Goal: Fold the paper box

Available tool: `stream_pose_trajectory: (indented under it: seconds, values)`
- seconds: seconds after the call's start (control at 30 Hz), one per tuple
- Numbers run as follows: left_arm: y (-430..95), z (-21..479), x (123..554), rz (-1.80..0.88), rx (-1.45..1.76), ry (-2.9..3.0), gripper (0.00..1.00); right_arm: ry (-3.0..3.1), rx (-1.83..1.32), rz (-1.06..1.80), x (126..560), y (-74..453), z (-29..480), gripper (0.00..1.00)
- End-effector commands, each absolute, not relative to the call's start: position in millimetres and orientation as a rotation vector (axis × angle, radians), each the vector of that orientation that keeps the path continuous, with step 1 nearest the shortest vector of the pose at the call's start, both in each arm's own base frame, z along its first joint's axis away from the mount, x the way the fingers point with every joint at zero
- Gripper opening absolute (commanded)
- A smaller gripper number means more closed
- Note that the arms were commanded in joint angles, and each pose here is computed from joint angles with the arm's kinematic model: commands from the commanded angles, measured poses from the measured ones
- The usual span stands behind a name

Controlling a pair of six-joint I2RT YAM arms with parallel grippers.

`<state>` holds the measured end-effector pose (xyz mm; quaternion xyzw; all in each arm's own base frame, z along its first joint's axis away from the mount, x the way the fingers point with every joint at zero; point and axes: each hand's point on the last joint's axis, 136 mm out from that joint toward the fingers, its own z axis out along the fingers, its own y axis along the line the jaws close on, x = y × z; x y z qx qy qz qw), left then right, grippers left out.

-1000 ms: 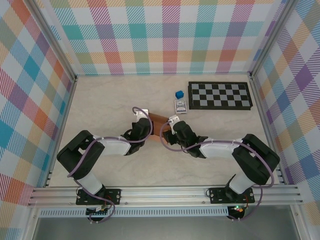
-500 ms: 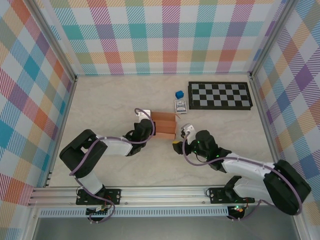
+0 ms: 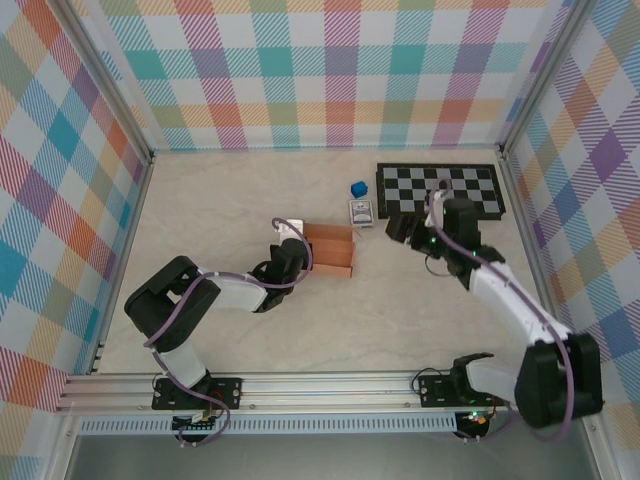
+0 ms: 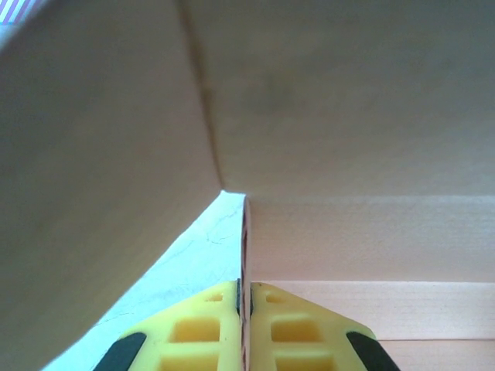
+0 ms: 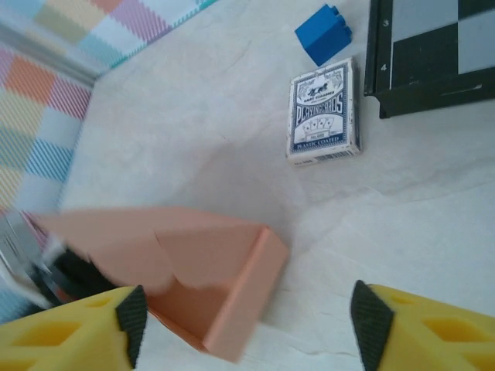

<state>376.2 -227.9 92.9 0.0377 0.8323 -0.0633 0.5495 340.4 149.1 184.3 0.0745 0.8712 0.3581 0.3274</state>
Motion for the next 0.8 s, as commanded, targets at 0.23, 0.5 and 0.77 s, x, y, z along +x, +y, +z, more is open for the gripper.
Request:
stream_pose_trajectory:
  seconds: [0.23,0.5,0.77]
  values:
    - [-225.6,64.8,362.5,-0.1,0.161,2.041,0.06,2.784,0.554,1.039,357.7,193.5,165.5,0.52]
    - [-224.8,65.0,362.8,-0.106,0.142,2.039,0.06,2.967,0.742,0.911,337.1,224.9,136.0,0.58]
    - [-224.8,62.1,362.3,-0.109,0.137,2.045,0.06,2.892,1.017,1.089,338.4,246.1,120.9,0.68]
